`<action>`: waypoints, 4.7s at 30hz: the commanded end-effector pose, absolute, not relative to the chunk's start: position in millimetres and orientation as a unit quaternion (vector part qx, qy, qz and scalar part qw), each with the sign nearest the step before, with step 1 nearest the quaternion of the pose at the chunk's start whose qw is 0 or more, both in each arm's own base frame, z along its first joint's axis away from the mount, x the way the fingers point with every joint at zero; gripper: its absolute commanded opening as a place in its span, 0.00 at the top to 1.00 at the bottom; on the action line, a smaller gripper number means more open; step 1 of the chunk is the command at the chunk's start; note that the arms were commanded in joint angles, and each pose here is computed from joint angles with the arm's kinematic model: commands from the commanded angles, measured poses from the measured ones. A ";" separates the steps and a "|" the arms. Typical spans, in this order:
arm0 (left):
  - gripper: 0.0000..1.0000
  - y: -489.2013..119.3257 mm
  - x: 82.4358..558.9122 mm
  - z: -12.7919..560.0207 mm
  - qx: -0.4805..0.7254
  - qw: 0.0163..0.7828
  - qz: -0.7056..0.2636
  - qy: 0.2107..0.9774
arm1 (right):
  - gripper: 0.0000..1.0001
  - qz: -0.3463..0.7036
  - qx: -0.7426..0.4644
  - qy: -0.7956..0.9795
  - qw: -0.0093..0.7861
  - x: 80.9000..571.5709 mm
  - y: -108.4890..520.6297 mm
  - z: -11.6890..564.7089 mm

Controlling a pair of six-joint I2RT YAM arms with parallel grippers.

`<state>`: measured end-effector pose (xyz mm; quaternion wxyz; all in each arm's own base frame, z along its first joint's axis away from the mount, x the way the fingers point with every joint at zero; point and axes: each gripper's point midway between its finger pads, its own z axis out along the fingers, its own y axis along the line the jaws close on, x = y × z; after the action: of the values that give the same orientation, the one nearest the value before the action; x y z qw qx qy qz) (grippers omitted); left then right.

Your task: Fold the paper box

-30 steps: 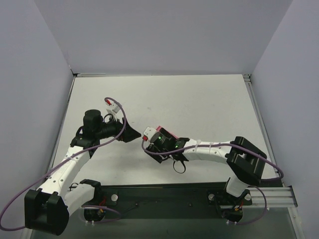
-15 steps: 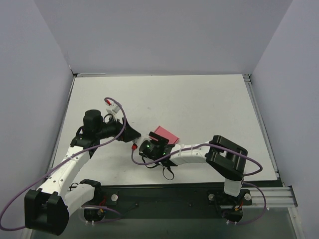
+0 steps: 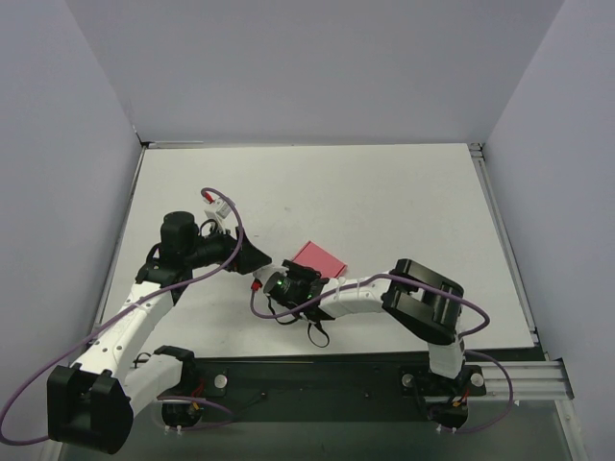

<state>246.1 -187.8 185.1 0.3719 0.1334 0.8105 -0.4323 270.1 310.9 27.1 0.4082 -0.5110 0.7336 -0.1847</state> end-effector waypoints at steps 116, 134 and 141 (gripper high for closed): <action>0.12 -177.1 267.8 177.4 0.108 0.385 -0.376 0.836 | 0.27 -0.057 -0.399 0.828 0.390 207.8 284.5 117.7; 0.12 -254.7 324.9 180.5 0.157 0.344 -0.353 0.856 | 0.30 0.192 0.100 0.923 0.317 252.1 189.9 85.5; 0.12 -256.2 322.6 158.4 0.151 0.328 -0.354 0.863 | 0.32 0.256 0.153 0.905 0.303 252.2 196.1 72.2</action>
<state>317.6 -253.8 156.2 0.3140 0.1512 0.8684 -0.3527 239.3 170.8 50.8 0.2836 0.1110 0.9377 0.1673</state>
